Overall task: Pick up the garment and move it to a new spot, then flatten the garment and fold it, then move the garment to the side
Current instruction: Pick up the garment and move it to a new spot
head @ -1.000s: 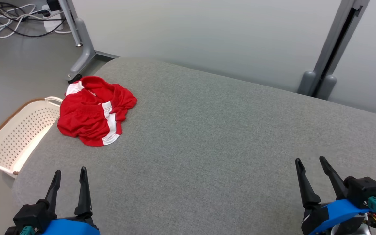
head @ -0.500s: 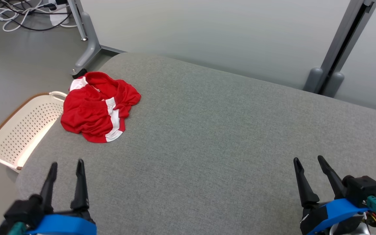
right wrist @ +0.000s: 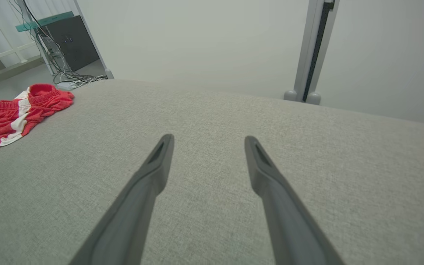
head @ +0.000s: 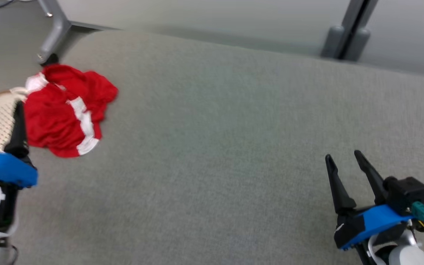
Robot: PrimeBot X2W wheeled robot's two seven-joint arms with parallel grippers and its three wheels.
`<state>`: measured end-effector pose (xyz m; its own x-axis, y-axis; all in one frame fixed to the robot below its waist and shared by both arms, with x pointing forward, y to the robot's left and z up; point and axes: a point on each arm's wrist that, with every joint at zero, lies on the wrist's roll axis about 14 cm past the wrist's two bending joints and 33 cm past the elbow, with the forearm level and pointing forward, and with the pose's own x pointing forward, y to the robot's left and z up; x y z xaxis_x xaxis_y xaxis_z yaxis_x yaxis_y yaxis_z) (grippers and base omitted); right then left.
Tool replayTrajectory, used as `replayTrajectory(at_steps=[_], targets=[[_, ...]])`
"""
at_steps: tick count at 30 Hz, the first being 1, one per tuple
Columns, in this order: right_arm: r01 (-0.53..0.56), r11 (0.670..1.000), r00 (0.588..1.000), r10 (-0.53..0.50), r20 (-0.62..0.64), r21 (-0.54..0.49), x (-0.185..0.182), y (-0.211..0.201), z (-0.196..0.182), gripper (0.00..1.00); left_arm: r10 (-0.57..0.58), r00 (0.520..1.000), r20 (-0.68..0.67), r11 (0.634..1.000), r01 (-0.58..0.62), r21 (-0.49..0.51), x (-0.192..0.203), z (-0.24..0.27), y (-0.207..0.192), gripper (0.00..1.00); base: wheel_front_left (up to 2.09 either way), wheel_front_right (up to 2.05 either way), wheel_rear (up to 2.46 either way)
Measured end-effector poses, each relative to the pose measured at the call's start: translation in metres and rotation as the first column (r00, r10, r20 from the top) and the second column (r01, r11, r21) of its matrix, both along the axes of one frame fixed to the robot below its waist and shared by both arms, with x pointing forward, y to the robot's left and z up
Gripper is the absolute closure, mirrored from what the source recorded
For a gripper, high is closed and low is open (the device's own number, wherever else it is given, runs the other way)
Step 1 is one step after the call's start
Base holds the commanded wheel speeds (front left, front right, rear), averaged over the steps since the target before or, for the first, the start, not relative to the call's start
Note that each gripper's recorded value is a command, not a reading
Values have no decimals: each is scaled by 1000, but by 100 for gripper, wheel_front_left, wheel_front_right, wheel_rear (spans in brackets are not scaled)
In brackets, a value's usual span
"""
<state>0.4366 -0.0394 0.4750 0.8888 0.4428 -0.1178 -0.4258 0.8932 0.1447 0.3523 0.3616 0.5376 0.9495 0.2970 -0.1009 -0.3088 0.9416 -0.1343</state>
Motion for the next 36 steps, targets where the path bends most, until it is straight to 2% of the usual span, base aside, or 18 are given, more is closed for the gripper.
replayTrajectory(at_steps=[3,7,14,20,24,31,32,33,36], targets=[[9,1000,1000,-9,-24,-23,6,-7,-10,0,17,996,-91,999,-20,-31,30,-13,18,0,0,0,0],[34,998,998,-36,-42,-52,15,-23,-20,0,26,964,-263,999,-38,-38,59,-47,34,0,0,0,0],[76,989,994,-85,-73,-123,27,-56,-36,0,64,864,-500,995,-94,-36,92,-109,59,0,0,0,0],[111,982,988,-125,-89,-155,33,-75,-45,0,6,826,-563,998,-40,-47,125,-149,46,0,0,0,0],[123,978,984,-143,-107,-167,33,-82,-53,0,-34,788,-614,996,-25,-87,132,-179,33,0,0,0,0],[137,977,981,-157,-117,-163,31,-85,-58,0,-68,695,-716,970,-123,-212,123,-212,25,0,0,0,0],[140,977,980,-160,-117,-160,31,-86,-57,0,-72,694,-716,967,-128,-221,124,-211,24,70,0,0,0],[143,978,980,-161,-116,-154,31,-85,-57,0,-76,696,-714,966,-126,-226,123,-210,24,100,0,0,0],[147,979,981,-162,-105,-140,30,-83,-52,0,-86,717,-692,964,-116,-240,124,-202,23,100,0,0,0]])
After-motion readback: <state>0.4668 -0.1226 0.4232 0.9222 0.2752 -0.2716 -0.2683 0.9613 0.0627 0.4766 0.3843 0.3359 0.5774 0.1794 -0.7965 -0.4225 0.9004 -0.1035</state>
